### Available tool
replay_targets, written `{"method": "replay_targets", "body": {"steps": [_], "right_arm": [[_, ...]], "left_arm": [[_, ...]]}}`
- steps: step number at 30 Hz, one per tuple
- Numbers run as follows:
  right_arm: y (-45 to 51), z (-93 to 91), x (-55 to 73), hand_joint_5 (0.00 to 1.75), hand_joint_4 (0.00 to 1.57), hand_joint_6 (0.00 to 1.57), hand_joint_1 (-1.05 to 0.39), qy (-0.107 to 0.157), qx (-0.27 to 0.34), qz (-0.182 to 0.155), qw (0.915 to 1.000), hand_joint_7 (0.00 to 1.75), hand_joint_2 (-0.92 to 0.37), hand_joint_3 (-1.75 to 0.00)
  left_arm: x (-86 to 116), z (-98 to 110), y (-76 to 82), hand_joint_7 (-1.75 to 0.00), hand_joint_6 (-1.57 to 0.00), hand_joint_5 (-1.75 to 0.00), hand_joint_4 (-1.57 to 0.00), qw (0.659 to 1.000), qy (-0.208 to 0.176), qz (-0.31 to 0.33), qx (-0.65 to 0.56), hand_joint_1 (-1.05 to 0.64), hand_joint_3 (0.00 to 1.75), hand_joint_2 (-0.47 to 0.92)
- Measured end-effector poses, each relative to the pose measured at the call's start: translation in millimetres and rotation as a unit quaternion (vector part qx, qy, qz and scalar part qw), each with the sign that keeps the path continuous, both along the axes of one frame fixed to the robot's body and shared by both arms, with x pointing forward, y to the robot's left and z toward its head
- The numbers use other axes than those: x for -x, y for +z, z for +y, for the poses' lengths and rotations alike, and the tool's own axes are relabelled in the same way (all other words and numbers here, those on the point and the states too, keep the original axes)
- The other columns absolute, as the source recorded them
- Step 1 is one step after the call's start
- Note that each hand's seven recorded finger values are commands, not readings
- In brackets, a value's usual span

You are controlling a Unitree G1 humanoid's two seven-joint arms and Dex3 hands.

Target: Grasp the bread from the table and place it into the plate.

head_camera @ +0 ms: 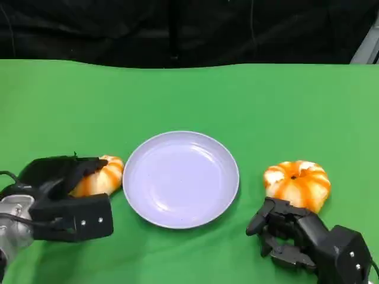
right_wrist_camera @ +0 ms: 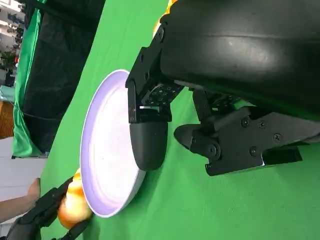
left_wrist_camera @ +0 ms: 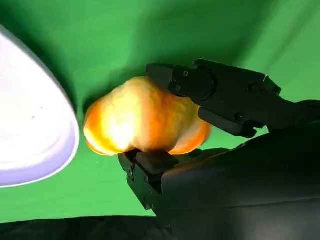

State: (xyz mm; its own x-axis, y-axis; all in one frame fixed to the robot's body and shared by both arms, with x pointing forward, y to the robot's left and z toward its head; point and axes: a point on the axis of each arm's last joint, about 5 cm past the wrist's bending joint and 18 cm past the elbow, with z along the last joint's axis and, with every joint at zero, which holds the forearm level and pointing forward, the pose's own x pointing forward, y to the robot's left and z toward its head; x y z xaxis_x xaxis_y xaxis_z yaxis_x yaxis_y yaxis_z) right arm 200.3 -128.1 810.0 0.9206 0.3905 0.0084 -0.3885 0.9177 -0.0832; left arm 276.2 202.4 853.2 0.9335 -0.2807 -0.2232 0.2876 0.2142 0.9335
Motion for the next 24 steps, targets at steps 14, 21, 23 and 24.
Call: {"method": "replay_targets", "body": {"steps": [14, 21, 23, 24], "right_arm": [[0.1, 0.3, 0.0, 1.72, 0.68, 0.72, 0.02, 0.001, 0.000, -0.001, 1.0000, 1.33, -0.89, -0.61], [0.1, 0.3, 0.1, 1.73, 0.69, 0.73, 0.01, 0.001, 0.001, -0.001, 1.0000, 1.33, -0.89, -0.60], [0.1, 0.3, 0.1, 1.73, 0.68, 0.72, 0.01, 0.001, 0.001, -0.001, 1.0000, 1.33, -0.90, -0.60], [0.1, 0.3, 0.1, 1.73, 0.68, 0.72, 0.01, 0.000, 0.001, -0.001, 1.0000, 1.33, -0.90, -0.60]], "left_arm": [[6, -8, -12.0, -1.37, -0.64, -1.75, -0.53, 0.996, 0.043, -0.081, 0.008, -0.14, 0.00, 0.91], [8, -8, -14.1, -1.22, -0.73, -1.73, -0.55, 0.995, 0.051, -0.086, 0.012, -0.15, 0.00, 0.91], [9, -8, -15.4, -1.30, -0.70, -1.74, -0.55, 0.994, 0.056, -0.088, 0.015, -0.14, 0.00, 0.91], [9, -8, -16.1, -1.34, -0.68, -1.74, -0.55, 0.994, 0.061, -0.089, 0.018, -0.13, 0.00, 0.92]]}}
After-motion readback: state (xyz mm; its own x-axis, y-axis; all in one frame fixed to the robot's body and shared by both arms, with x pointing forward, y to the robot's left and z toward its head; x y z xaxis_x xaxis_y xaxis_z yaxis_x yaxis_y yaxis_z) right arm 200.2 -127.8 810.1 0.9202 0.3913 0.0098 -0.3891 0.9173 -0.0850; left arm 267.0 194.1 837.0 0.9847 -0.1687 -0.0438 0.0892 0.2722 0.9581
